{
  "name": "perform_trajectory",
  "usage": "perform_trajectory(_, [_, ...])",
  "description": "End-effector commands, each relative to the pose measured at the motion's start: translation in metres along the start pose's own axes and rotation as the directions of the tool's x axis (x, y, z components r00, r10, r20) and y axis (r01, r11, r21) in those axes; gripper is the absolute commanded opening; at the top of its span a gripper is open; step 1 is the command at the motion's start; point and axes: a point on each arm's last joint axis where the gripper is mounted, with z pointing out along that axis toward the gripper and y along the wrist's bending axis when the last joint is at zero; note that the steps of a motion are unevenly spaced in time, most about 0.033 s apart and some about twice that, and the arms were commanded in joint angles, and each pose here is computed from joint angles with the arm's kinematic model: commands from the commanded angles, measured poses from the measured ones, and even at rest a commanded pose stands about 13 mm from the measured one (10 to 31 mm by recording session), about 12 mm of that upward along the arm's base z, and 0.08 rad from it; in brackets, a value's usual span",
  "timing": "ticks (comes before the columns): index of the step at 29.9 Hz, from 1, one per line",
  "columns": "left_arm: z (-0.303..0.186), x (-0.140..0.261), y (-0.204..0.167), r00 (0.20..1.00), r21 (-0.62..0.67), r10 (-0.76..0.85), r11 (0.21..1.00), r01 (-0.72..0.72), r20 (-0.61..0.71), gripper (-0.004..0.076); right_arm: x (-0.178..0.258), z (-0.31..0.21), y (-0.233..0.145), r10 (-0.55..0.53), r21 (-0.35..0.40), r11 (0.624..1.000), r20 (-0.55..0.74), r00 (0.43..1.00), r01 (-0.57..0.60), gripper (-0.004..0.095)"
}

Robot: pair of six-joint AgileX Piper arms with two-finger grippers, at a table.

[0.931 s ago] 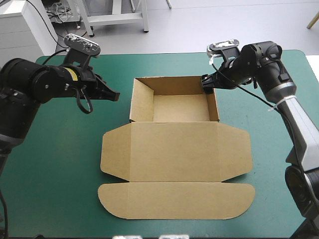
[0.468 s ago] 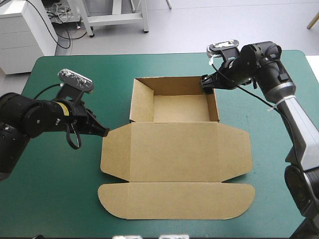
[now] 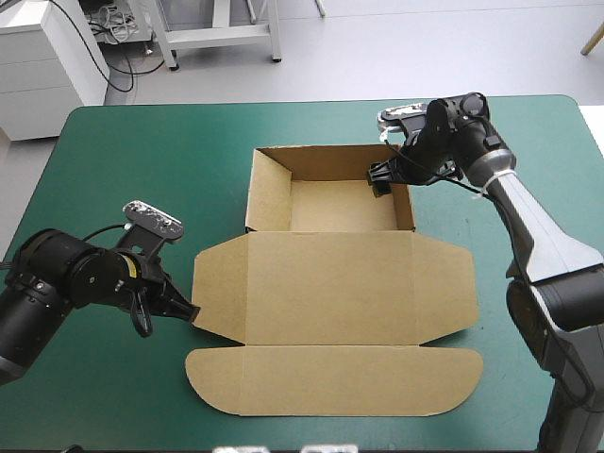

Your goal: Fold the box

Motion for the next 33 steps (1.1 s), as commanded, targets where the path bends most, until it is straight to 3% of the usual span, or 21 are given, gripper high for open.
perform_trajectory(1, [-0.016,-0.002,0.000,0.995,0.002,-0.013,1.000,0.013,0.103,-0.0008,-0.007,-0.012,0.000,-0.001,0.006,1.000,0.072,0.997,0.000,0.0875])
perform_trajectory(9, [-0.023,0.002,0.000,0.991,0.000,-0.014,1.000,0.014,0.129,-0.0008,-0.007,0.012,-0.002,0.003,0.004,1.000,0.023,1.000,-0.003,0.0871])
perform_trajectory(12, [-0.026,0.004,0.000,0.990,0.000,-0.014,1.000,0.014,0.139,-0.0008,-0.007,0.013,-0.002,0.004,0.003,1.000,0.021,1.000,-0.004,0.0807])
perform_trajectory(15, [-0.027,0.005,0.000,0.990,0.000,-0.014,1.000,0.015,0.142,-0.0008,-0.007,0.015,-0.002,0.006,0.003,1.000,0.017,1.000,-0.006,0.0661])
perform_trajectory(25, [-0.031,0.009,0.000,0.989,-0.001,-0.015,1.000,0.015,0.149,-0.0008,-0.007,0.016,-0.003,0.008,0.003,1.000,0.011,1.000,-0.008,0.0000])
perform_trajectory(30, [-0.032,0.009,-0.001,0.988,0.005,-0.017,1.000,0.017,0.151,-0.0008,-0.008,0.016,-0.004,-0.003,0.020,1.000,0.022,1.000,0.003,-0.0021])
perform_trajectory(33, [-0.032,0.009,-0.001,0.988,0.005,-0.017,1.000,0.017,0.151,-0.0008,-0.009,0.013,-0.009,-0.032,0.081,0.996,0.036,0.999,0.029,-0.0021])
